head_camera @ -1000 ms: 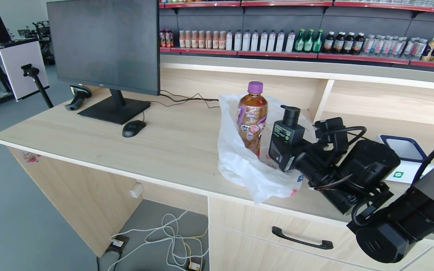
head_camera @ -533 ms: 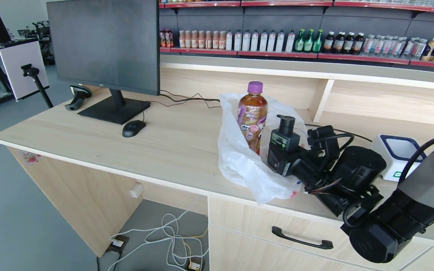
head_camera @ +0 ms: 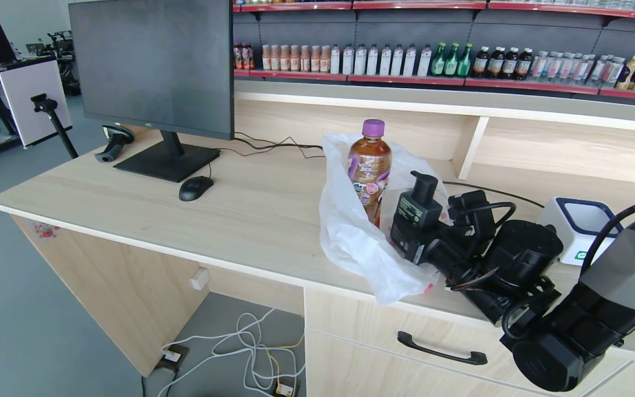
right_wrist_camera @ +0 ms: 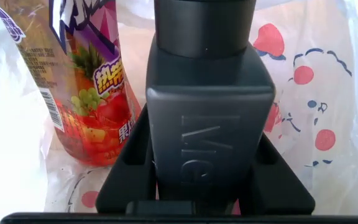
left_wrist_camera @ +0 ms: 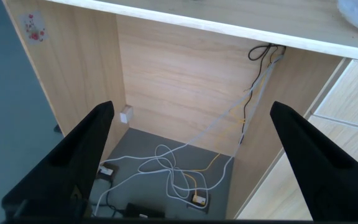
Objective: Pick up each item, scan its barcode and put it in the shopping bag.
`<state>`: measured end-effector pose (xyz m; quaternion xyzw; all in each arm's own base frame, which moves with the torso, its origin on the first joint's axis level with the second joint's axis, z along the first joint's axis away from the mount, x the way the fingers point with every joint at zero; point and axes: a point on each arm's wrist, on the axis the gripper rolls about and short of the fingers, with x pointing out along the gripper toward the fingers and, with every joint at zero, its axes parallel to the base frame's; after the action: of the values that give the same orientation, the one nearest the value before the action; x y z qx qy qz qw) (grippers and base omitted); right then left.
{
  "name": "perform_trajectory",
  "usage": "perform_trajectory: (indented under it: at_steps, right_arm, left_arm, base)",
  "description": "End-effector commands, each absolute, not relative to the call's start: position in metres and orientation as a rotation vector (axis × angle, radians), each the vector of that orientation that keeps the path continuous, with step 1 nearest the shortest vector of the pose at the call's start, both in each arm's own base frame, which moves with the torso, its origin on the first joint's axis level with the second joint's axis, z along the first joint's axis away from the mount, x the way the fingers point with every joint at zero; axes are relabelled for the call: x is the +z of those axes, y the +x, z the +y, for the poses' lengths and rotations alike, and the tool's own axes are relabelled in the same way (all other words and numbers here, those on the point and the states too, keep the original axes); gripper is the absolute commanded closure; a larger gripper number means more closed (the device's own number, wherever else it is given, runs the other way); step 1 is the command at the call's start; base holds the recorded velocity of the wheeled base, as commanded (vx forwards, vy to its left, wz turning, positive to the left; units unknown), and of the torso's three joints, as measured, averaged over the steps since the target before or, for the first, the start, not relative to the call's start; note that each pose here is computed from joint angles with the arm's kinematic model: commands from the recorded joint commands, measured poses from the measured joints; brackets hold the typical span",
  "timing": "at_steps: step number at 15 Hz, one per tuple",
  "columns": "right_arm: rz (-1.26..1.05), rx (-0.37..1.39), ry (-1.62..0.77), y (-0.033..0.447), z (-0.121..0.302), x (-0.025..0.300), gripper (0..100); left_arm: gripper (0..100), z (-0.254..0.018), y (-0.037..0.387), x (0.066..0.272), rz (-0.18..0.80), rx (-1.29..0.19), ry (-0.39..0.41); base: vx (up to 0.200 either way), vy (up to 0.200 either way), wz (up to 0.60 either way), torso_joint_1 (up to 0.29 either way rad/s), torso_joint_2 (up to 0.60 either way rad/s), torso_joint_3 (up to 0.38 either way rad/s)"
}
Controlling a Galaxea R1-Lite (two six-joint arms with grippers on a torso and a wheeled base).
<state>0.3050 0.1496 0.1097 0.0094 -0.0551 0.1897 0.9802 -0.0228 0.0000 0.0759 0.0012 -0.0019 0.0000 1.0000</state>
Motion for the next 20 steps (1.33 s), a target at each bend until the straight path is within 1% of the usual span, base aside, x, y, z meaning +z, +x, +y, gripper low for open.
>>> perform_trajectory:
  at_steps: [1, 6, 7, 16, 20]
  right_arm:
    - [-0.107, 0.384, 0.022, 0.305, 0.15, 0.109, 100]
    - [-0.097, 0.387, 0.049, 0.307, 0.152, 0.106, 100]
    - [-0.103, 0.387, 0.053, 0.307, 0.152, 0.108, 0]
    - [-0.177, 0.395, 0.074, 0.294, 0.148, 0.136, 0]
    - [-0.193, 0.397, 0.079, 0.259, 0.131, 0.154, 0]
  left_arm:
    - [0, 0.0, -0.023, 0.076, -0.003, 0.002, 0.003]
    - [0, 0.0, -0.023, 0.076, -0.003, 0.0, 0.003]
    - [0, 0.0, -0.023, 0.076, -0.003, 0.0, 0.003]
    - [0, 0.0, -0.023, 0.076, -0.003, 0.0, 0.003]
    - [0, 0.0, -0.023, 0.076, -0.003, 0.0, 0.005]
  base:
    - [0.0, 0.0, 0.0, 0.0, 0.0, 0.0]
    - [0.0, 0.0, 0.0, 0.0, 0.0, 0.0]
    - [0.0, 0.0, 0.0, 0.0, 0.0, 0.0]
    - [0.0, 0.0, 0.0, 0.0, 0.0, 0.0]
    - [0.0, 0.0, 0.0, 0.0, 0.0, 0.0]
